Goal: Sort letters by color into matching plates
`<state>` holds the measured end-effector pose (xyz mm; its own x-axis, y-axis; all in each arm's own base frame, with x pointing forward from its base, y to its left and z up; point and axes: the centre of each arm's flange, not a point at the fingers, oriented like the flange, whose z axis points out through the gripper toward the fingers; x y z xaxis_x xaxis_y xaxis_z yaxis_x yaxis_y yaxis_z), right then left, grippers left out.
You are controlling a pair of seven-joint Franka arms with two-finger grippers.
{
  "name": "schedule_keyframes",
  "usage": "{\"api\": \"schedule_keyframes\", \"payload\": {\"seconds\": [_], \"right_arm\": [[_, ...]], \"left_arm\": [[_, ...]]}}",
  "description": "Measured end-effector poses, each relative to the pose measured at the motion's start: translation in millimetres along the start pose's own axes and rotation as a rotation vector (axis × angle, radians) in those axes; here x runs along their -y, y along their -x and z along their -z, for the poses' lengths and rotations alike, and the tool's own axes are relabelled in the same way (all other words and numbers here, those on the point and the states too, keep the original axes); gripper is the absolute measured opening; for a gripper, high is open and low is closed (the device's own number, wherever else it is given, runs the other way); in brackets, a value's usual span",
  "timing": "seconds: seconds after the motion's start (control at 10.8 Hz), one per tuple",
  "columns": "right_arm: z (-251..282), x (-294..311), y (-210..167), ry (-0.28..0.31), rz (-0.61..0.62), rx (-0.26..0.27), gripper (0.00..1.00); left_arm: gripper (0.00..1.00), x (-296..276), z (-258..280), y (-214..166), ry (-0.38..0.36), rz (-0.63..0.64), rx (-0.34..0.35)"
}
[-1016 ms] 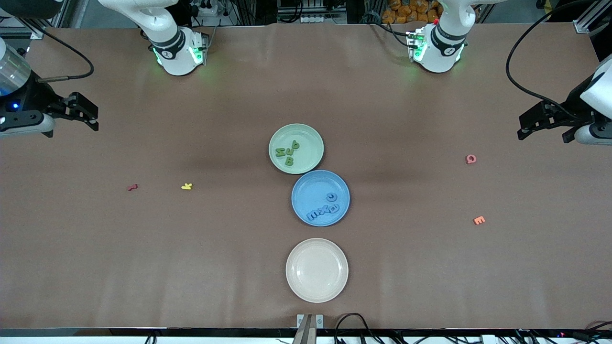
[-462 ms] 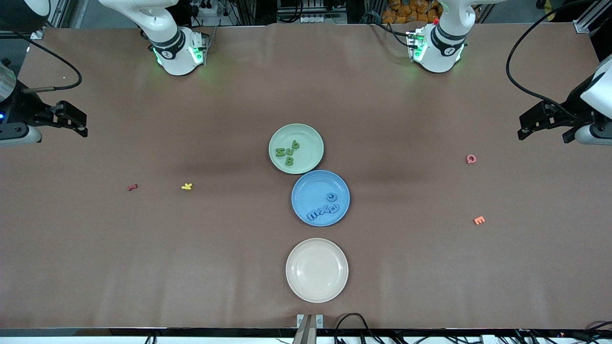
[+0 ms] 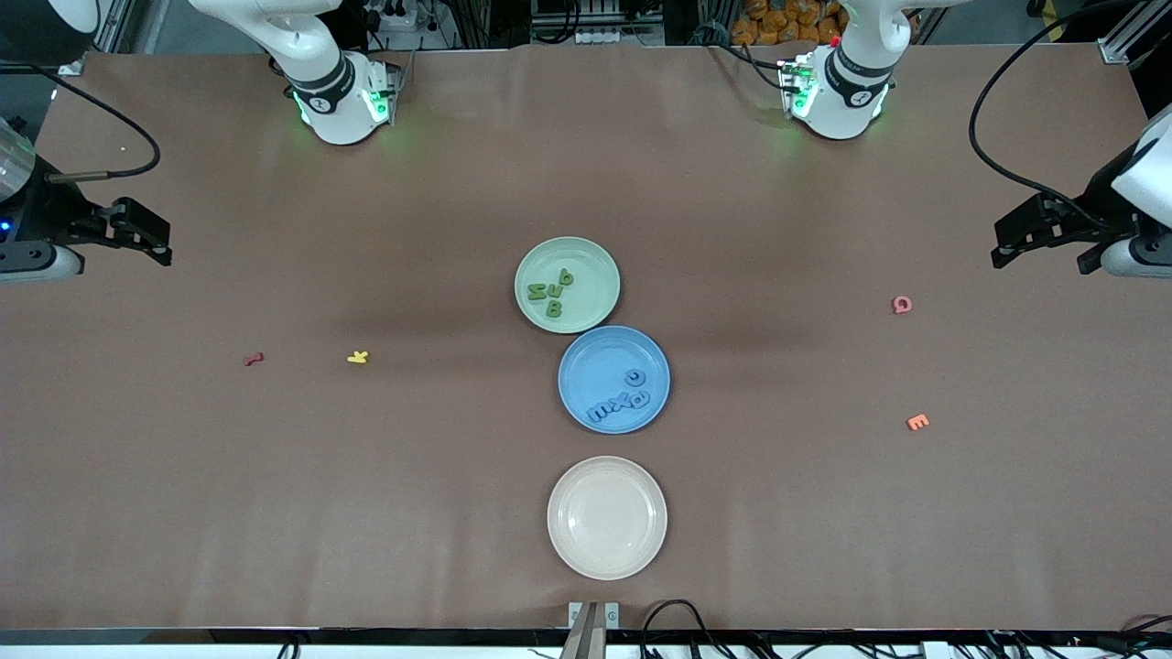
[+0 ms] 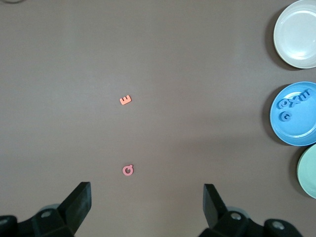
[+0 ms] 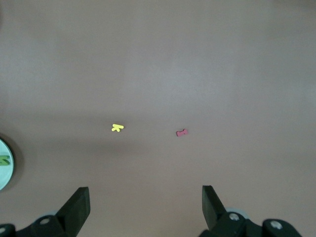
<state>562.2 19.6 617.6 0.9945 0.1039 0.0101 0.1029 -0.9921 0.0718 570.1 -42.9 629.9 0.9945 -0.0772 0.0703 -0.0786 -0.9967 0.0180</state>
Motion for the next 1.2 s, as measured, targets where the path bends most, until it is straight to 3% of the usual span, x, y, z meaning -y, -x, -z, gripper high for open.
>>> {"api": "schedule_keyframes", "payload": {"seconds": [0.18, 0.37, 0.65, 1.2], "right_arm": [[5.1, 7.7, -0.7, -0.002, -0.024, -0.010, 1.00], [5.9, 5.4, -0.6, -0.047, -0.049, -0.013, 1.00], [6.4, 3.4, -0.8, -0.069, -0.057, -0.017, 1.00], [8.1, 5.4, -1.0, -0.080, -0.056, -0.020, 1.00]], "left_arm": [[1.00, -0.3, 0.0, 0.0, 0.000, -0.001, 0.000], [1.00, -0.5, 0.0, 0.0, 0.000, -0.002, 0.000], [1.00, -0.6, 0.0, 0.0, 0.000, -0.002, 0.000], [1.00, -0.6, -0.4, -0.2, 0.000, -0.002, 0.001]]}}
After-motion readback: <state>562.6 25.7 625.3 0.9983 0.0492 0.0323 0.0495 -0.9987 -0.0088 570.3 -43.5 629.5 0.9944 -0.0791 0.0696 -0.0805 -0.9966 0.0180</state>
